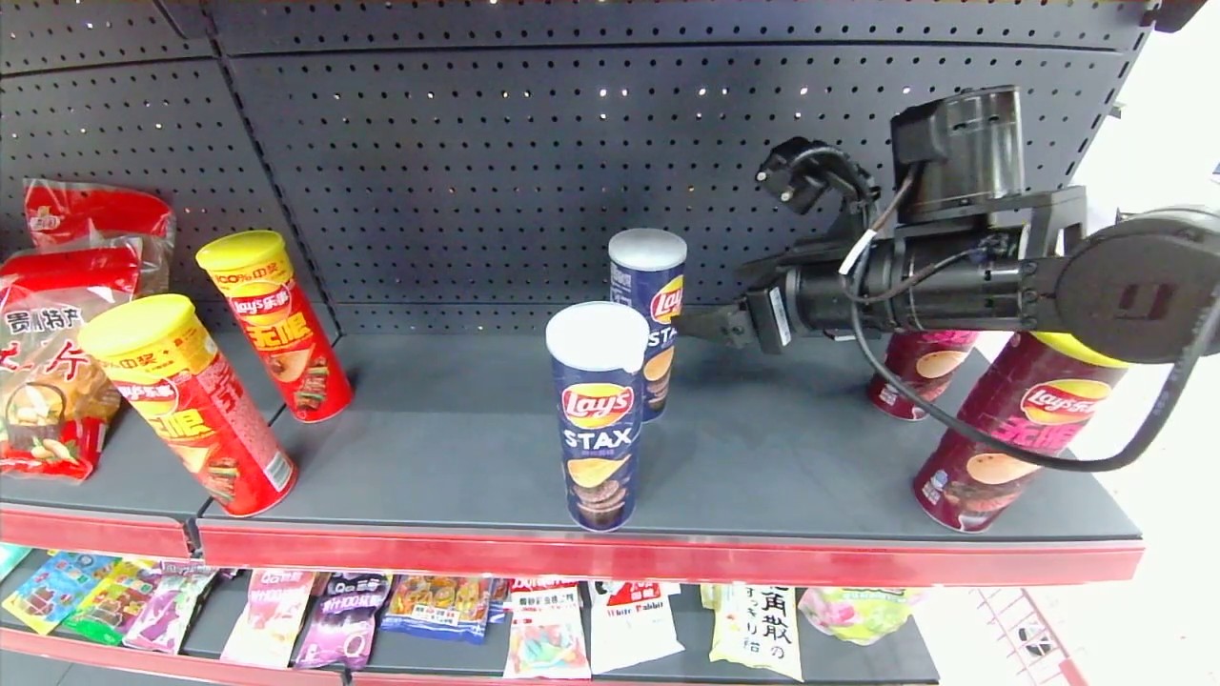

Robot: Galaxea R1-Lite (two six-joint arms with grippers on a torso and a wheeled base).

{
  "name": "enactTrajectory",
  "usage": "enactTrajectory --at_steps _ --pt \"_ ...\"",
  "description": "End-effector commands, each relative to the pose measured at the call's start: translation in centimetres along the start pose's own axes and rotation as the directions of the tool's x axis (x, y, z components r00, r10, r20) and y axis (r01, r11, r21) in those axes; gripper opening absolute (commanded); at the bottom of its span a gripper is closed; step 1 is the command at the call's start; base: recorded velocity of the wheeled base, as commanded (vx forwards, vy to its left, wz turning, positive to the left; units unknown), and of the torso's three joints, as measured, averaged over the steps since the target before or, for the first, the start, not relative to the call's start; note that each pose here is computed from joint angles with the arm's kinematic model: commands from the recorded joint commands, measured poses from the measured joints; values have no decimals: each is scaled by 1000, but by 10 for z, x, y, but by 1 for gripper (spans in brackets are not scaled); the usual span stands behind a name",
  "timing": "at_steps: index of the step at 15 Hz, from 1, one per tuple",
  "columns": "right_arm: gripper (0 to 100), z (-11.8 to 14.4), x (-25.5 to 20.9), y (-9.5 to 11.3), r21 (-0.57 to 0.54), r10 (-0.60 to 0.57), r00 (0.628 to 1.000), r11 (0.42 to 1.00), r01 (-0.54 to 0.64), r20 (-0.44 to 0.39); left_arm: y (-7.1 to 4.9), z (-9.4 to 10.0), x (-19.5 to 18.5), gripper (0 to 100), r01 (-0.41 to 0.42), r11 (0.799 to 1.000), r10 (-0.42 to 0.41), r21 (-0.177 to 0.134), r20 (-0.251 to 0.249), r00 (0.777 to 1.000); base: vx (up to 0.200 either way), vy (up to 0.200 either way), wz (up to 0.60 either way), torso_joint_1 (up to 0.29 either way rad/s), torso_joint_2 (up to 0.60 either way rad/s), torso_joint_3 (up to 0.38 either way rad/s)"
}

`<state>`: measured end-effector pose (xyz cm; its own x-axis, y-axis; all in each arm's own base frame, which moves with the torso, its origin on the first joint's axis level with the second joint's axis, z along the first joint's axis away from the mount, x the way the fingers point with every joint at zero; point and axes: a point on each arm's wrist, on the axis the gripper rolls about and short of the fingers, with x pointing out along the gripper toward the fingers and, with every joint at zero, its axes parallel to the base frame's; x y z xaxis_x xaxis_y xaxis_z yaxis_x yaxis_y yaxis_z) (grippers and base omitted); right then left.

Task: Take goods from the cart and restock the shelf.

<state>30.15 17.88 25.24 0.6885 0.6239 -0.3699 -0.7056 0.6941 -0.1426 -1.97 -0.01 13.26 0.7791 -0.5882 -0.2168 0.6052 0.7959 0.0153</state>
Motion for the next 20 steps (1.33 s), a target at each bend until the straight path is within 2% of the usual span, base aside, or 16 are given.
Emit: enactTrajectory --at_steps 1,5,7,13,14,17,20 --pt "100 9 -38 4 5 -36 998 999 36 48 2 5 5 100 2 1000 -3 -12 -39 999 0 0 0 0 0 0" --pt "100 13 -88 14 17 -48 992 999 46 114 7 18 16 100 -15 999 12 -31 -107 994 0 0 0 0 0 0" --pt "100 8 -135 30 28 -41 984 999 37 173 13 31 30 100 -41 998 32 -45 -175 984 0 0 0 0 0 0" --pt "100 -50 -230 57 32 -94 964 996 89 247 26 61 60 100 -83 995 65 -56 -266 962 0 0 0 0 0 0" --pt "100 -67 -248 60 52 -167 951 986 159 258 31 69 72 100 -87 994 67 -58 -291 954 0 0 0 0 0 0" --pt "100 -103 -278 71 120 -320 908 947 298 270 42 83 105 100 -90 994 66 -62 -311 948 0 0 0 0 0 0" --pt "100 -134 -304 91 160 -373 899 926 343 231 56 82 148 100 -121 991 94 -56 -346 934 0 0 0 0 0 0"
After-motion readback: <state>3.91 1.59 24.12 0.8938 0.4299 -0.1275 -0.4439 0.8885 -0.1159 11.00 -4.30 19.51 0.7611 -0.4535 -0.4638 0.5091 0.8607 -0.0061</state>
